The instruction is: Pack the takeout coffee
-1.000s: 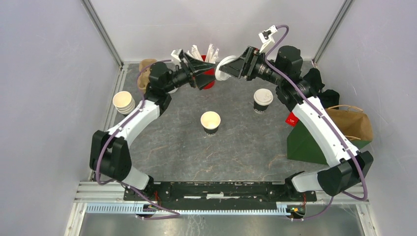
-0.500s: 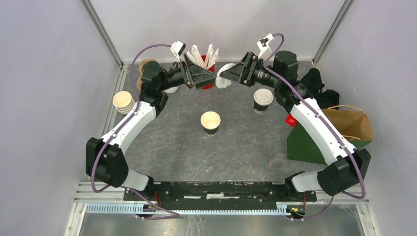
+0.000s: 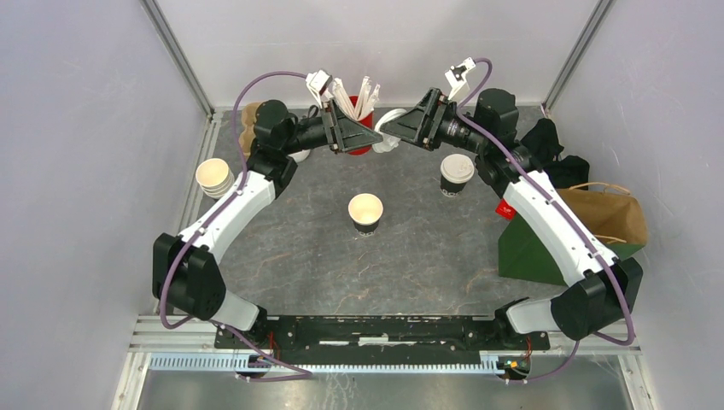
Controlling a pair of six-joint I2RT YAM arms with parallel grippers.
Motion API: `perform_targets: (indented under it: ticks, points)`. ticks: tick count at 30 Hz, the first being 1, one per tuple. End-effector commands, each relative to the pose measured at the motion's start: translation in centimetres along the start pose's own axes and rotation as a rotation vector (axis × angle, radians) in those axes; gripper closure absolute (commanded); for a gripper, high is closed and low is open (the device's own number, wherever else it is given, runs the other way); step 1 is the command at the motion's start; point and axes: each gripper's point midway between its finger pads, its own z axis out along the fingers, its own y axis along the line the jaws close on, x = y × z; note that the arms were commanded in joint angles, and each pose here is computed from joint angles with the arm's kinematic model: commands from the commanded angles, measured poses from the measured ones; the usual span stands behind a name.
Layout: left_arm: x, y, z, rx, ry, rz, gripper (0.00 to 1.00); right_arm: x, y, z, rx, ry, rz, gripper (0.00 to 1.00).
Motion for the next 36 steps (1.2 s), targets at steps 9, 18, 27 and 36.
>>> perform_targets:
  ticks: [9,18,27,36]
  points:
    - [-0.9,-0.8,0.4,0.021,-0.015,0.059,0.86,-0.6,-0.1,0.1,-0.025,-0.017,-0.016,0.13]
    - [-1.7,-0.2,0.8,0.044,-0.072,-0.062,0.97,-0.9,-2.3,-1.6,0.095,-0.036,-0.066,0.02]
    - [-2.0,0.9,1.3,0.038,-0.075,-0.106,0.98,-0.9,-2.2,-1.3,0.092,-0.039,-0.026,0.02]
    - [-1.9,1.2,1.3,0.033,-0.071,-0.112,0.98,-0.8,-3.1,-0.5,0.107,-0.036,0.049,0.02]
